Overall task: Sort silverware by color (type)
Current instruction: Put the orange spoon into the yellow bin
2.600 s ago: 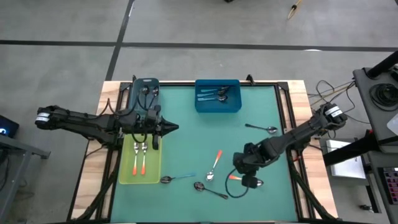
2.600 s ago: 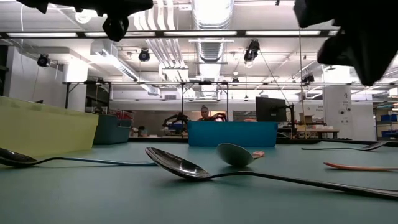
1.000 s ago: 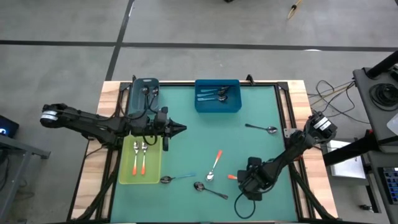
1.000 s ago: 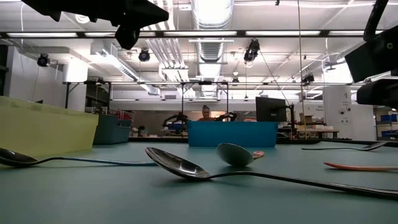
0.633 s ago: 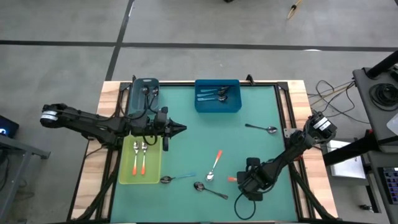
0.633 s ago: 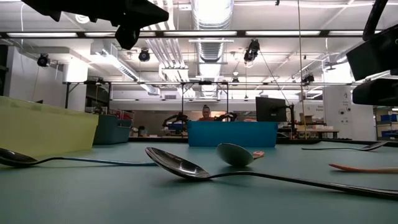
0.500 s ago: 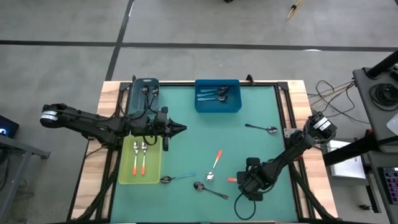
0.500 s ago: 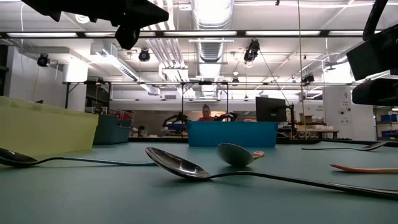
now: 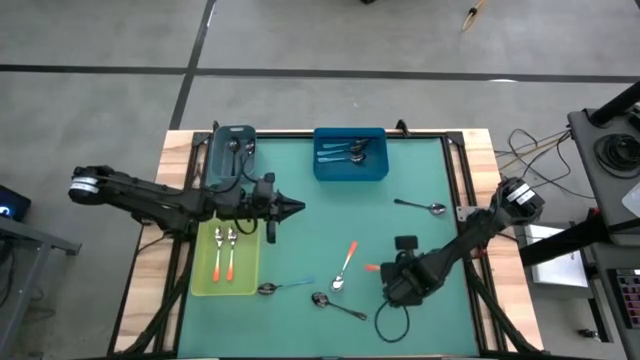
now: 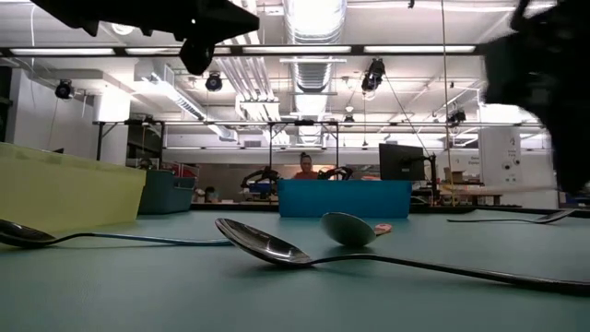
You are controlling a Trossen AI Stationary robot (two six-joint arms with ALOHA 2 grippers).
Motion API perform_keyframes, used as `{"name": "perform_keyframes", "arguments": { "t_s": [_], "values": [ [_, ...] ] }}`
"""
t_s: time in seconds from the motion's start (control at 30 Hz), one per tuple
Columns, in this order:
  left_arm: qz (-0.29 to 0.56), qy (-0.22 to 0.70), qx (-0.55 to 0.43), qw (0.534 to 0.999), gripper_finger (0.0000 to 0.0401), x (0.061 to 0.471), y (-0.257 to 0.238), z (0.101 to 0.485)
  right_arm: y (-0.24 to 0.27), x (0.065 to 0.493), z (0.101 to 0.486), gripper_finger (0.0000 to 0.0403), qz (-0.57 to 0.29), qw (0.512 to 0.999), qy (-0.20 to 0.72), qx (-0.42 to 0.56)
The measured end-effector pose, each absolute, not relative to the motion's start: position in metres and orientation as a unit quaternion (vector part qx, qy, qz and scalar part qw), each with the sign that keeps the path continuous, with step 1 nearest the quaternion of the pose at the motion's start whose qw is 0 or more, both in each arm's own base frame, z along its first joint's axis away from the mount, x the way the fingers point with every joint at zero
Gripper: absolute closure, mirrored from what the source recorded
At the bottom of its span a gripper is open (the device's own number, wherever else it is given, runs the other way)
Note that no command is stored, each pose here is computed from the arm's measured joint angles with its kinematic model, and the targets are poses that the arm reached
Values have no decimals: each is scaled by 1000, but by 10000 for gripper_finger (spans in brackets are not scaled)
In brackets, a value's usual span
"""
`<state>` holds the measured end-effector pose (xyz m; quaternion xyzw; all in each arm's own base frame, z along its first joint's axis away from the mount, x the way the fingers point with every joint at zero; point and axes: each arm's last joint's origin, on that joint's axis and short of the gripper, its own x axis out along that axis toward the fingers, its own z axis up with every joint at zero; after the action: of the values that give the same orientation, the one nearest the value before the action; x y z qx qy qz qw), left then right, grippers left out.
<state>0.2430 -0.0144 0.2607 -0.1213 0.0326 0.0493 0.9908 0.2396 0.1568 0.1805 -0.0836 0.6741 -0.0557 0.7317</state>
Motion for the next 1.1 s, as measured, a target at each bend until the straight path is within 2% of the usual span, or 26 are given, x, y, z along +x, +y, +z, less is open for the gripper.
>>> {"name": "perform_keyframes", "arguments": {
  "t_s": [0.2, 0.53, 0.67, 1.1],
  "values": [
    [23, 34, -115, 992, 362, 261, -17, 246, 138, 259, 196, 394, -63, 736, 655, -157],
    [9, 55, -104, 993, 266, 279, -20, 221, 97, 287, 213, 394, -62, 730, 639, -236],
    [-1, 76, -103, 992, 240, 285, -21, 209, 83, 294, 217, 394, -65, 723, 635, -265],
    [-3, 40, -108, 993, 227, 310, -22, 174, 65, 310, 231, 394, -57, 716, 607, -340]
  ]
}}
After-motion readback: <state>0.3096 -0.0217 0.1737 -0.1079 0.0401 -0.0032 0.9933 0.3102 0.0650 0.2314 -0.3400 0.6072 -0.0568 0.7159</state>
